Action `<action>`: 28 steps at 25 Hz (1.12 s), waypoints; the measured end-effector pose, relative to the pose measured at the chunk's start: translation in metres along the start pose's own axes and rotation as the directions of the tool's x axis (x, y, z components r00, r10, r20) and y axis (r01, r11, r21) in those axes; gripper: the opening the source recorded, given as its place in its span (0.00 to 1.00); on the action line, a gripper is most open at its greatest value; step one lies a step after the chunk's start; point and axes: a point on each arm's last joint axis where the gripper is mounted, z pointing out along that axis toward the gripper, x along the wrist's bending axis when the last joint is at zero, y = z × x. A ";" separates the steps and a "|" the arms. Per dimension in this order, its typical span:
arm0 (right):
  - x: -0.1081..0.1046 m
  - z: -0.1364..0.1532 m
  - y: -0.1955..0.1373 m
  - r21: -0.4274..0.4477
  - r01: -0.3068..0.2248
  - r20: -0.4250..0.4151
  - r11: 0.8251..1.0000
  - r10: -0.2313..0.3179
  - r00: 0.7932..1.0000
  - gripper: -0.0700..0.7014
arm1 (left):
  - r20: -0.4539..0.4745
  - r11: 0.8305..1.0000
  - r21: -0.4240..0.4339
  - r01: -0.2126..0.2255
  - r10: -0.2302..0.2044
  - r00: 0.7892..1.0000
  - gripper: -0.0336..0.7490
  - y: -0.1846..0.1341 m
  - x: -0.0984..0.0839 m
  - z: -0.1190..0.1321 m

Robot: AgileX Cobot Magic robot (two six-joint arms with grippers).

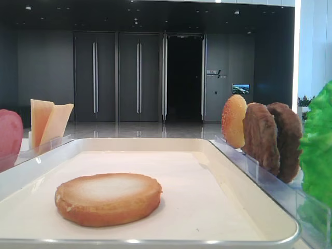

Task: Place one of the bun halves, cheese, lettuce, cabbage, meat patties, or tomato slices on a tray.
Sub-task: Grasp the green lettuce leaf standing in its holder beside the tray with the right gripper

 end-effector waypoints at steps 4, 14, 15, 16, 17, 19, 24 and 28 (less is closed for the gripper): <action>0.000 0.000 0.000 0.000 0.000 0.000 1.000 0.000 1.000 0.46 | 0.000 1.000 0.000 0.000 0.000 1.000 0.61 0.000 0.000 0.000; 0.000 0.000 0.000 0.000 0.000 0.000 1.000 0.000 1.000 0.46 | 0.000 1.000 0.000 0.001 -0.001 1.000 0.61 0.000 0.000 0.000; 0.000 0.000 0.000 0.000 0.000 0.000 1.000 0.000 1.000 0.46 | 0.000 1.000 0.000 0.001 -0.001 1.000 0.61 0.000 0.000 0.000; 0.000 -0.001 0.000 0.001 0.000 0.000 1.000 0.000 1.000 0.46 | 0.000 1.000 0.000 0.001 -0.001 1.000 0.61 0.000 0.000 0.000; 0.000 -0.002 0.000 0.005 -0.001 0.001 1.000 0.001 1.000 0.46 | 0.000 1.000 0.000 0.001 -0.001 1.000 0.61 0.000 0.000 0.000; -0.001 -0.006 0.003 0.031 -0.002 0.004 1.000 0.002 1.000 0.46 | 0.000 1.000 0.000 0.001 -0.001 1.000 0.61 0.000 0.000 0.000; 0.002 -0.001 0.034 0.163 0.005 0.011 0.987 -0.007 1.000 0.46 | 0.000 1.000 0.000 0.001 -0.001 1.000 0.61 0.000 0.000 0.000; 0.008 0.016 0.061 0.275 0.006 -0.008 0.962 -0.004 1.000 0.46 | 0.000 1.000 0.000 0.001 -0.001 1.000 0.61 0.000 0.000 0.000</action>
